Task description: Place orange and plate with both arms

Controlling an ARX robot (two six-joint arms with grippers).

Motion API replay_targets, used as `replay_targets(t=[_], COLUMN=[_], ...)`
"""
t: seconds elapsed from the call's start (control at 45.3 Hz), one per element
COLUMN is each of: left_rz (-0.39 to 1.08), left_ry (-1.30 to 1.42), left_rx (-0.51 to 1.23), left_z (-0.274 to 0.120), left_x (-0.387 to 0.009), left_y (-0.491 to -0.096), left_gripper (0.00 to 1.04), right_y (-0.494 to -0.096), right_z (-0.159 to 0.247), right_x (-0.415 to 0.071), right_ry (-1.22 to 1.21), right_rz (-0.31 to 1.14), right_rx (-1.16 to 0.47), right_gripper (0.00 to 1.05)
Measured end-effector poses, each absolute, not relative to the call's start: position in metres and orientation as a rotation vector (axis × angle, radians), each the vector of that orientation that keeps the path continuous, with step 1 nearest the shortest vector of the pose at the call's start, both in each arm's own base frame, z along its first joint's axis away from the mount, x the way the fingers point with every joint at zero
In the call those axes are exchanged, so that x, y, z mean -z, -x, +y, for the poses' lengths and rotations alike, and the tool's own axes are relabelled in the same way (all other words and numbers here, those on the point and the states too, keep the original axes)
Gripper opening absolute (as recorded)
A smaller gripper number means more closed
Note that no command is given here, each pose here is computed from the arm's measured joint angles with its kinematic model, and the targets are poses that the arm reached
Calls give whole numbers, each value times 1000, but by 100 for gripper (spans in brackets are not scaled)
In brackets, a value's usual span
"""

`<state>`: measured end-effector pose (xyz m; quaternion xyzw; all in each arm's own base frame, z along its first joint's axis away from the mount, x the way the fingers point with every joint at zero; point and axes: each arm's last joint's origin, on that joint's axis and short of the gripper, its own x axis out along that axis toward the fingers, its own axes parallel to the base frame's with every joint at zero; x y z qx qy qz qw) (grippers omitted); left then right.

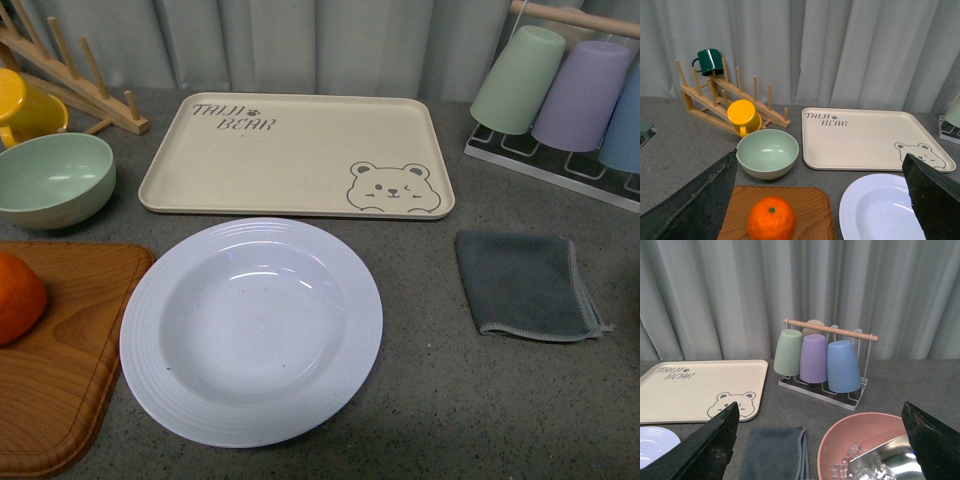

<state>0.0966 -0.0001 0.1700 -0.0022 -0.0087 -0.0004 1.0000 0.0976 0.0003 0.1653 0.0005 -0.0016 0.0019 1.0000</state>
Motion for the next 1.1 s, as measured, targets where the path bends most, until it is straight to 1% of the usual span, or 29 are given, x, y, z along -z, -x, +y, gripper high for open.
replay_targets(t=[0.949, 0.994, 1.038, 1.104], left_rz=[-17, 30, 126, 171], left_ry=[5, 30, 74, 115], left_rx=[-1, -63, -169, -204], left_z=[0, 0, 1, 2], left_x=[-170, -168, -164, -160], left_y=[-97, -97, -100, -105], left_gripper=[98, 98, 98, 98], right_y=[-98, -98, -98, -98], right_z=[0, 0, 0, 0], right_x=[-165, -165, -165, -165], right_ry=[-1, -1, -1, -1], right_rz=[-3, -3, -3, -4], right_rx=[-4, -4, -4, -4], right_gripper=[95, 95, 95, 95])
